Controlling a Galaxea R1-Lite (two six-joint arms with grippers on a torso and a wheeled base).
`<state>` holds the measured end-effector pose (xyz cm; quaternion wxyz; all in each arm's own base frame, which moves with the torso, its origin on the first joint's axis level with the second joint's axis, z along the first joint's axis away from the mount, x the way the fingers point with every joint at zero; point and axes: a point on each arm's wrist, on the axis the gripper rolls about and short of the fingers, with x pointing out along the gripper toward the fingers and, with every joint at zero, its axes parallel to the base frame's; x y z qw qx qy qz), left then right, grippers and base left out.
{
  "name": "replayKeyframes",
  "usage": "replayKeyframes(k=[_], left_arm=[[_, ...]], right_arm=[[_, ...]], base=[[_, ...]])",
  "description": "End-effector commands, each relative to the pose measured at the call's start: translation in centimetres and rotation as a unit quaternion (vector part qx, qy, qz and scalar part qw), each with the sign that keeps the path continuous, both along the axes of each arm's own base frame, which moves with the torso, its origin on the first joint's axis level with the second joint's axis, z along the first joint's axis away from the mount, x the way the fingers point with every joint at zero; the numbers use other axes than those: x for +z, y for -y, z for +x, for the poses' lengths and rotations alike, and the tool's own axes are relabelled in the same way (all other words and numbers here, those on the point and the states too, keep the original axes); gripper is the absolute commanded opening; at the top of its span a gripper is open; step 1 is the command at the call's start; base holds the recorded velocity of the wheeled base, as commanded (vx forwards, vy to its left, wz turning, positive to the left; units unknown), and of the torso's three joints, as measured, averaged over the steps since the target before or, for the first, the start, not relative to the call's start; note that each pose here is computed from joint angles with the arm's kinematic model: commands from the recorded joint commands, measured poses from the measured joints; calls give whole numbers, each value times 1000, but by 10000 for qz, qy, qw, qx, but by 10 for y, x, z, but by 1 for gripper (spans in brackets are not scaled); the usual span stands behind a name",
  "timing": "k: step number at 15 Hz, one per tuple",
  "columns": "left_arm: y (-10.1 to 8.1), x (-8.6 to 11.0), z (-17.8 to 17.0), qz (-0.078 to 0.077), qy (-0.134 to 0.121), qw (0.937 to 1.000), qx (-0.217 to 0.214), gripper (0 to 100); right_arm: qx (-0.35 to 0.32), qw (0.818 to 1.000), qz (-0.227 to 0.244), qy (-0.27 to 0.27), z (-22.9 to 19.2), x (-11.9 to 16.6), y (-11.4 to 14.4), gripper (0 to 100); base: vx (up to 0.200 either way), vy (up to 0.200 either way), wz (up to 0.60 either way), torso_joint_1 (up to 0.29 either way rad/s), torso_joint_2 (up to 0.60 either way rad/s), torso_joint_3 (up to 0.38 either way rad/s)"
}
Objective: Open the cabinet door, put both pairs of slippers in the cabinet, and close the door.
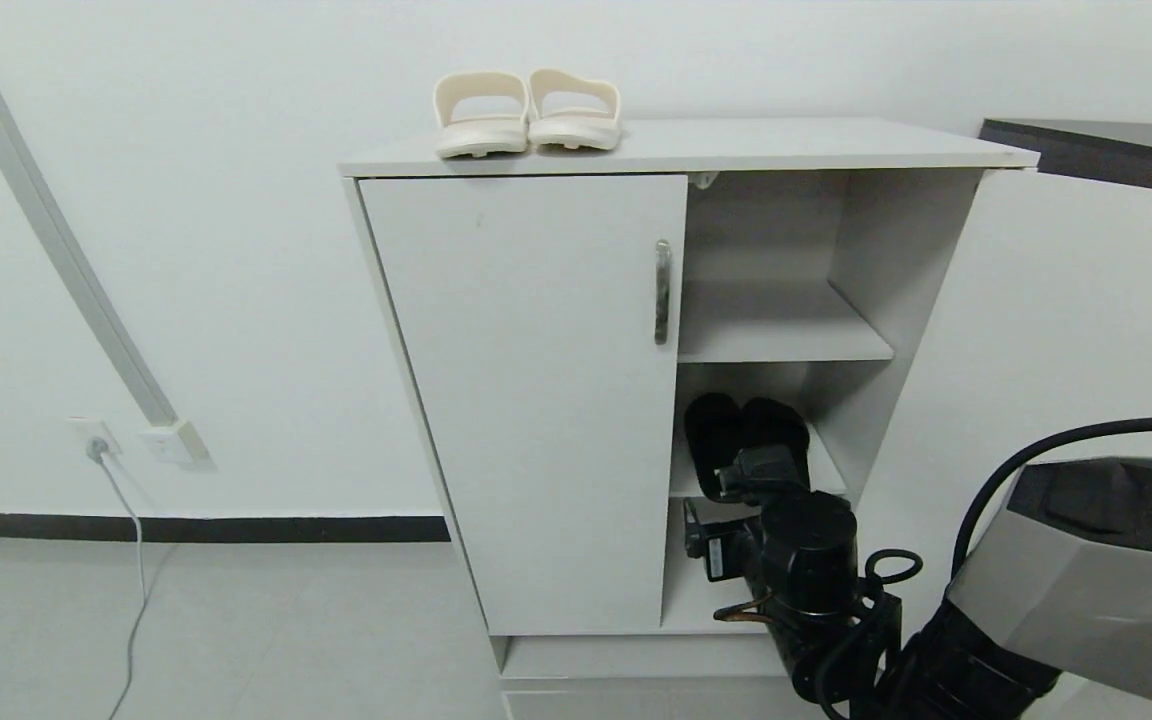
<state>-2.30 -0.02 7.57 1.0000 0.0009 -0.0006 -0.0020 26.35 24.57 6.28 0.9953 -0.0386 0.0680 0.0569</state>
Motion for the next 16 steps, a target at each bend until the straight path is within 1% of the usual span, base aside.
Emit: replayKeyframes(k=[1,5,7,10,16], left_arm=[[0,0,0,-1,-6,10000,-3,0],[0,0,0,-1,-6,10000,-3,0],[0,0,0,-1,-6,10000,5,0],[0,0,0,-9,-6,10000,5,0],[0,0,0,-9,-6,10000,13,0]], right_arm=[[12,10000,1,0,0,-1,-1,100],[170,9998,32,-9,-3,-4,1,100],[370,9990,206,140,-5,-1,3,100],[417,9991,38,118,-7,-5,5,100],[415,9991,-10,112,-7,-7,6,100]], base=[[0,200,0,2,-2,2],[0,200,0,2,4,2],[0,200,0,2,2,2],[0,200,0,1,2,-1],[0,0,0,0,0,0]])
